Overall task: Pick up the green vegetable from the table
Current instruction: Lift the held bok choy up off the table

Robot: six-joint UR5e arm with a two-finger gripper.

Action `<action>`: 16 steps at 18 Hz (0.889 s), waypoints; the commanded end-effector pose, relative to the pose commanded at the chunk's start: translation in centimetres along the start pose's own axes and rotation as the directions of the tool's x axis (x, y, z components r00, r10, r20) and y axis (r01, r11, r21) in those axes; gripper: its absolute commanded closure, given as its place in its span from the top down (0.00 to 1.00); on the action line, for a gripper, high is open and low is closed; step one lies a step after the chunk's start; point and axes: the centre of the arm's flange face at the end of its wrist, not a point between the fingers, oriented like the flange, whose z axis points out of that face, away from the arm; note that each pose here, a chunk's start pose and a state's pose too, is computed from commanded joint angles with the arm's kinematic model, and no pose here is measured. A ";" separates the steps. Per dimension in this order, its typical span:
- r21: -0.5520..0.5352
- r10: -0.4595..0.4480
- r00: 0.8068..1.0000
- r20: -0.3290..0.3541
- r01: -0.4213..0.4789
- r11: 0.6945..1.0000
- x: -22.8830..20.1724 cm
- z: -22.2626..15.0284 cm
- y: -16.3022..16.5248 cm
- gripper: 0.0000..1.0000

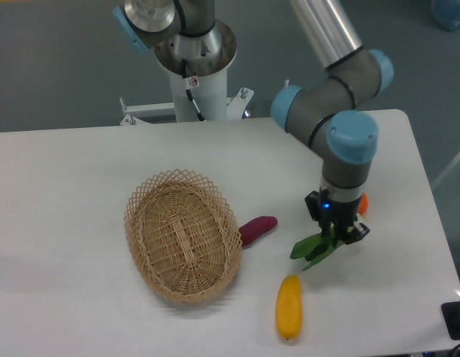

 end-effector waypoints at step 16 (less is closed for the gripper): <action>0.201 -0.148 0.989 0.020 0.141 0.969 1.9 -7.5 -4.4 0.35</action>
